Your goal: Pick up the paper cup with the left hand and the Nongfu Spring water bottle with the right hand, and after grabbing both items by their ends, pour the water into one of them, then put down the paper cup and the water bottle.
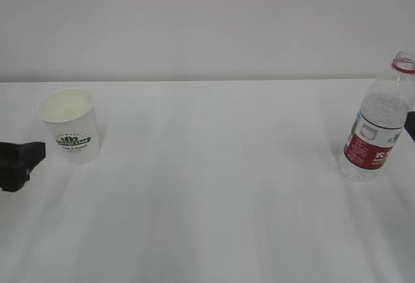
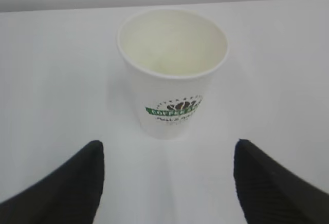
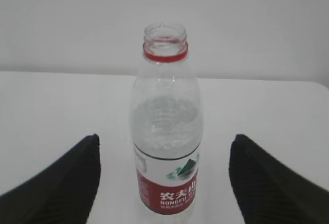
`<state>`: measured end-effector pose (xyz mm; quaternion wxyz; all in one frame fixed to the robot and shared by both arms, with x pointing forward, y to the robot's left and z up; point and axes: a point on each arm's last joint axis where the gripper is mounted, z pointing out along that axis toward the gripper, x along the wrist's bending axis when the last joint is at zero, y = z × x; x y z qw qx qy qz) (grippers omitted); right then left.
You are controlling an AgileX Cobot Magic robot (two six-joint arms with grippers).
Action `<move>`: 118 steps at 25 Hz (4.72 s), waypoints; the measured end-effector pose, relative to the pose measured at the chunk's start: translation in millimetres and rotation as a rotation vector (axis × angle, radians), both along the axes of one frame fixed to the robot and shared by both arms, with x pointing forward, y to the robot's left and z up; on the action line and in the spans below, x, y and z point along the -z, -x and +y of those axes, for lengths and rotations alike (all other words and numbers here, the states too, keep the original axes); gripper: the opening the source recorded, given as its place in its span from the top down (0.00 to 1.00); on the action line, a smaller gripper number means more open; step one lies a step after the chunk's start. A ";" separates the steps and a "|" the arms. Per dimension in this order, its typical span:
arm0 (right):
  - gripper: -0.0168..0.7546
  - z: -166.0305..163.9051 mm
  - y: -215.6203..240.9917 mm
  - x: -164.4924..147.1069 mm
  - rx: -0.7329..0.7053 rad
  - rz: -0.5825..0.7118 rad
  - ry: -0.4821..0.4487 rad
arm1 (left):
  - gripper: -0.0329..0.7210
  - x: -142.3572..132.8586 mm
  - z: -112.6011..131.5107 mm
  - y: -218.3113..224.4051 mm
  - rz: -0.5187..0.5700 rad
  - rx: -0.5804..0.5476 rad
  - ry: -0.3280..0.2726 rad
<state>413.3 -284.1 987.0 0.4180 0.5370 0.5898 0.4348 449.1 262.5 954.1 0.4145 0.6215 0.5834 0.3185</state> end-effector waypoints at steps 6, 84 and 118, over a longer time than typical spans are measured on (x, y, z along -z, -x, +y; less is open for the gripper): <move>0.22 3.2 -0.7 20.5 -0.048 0.030 0.043 | 0.21 36.3 0.4 2.4 0.032 0.002 -0.022; 0.21 7.4 -59.2 113.9 -0.023 0.108 0.026 | 0.10 84.0 -7.4 -23.1 -0.091 0.054 -0.046; 0.12 11.0 -114.7 120.7 0.009 0.026 -0.012 | 0.13 84.0 -7.2 -23.4 -0.092 0.052 -0.046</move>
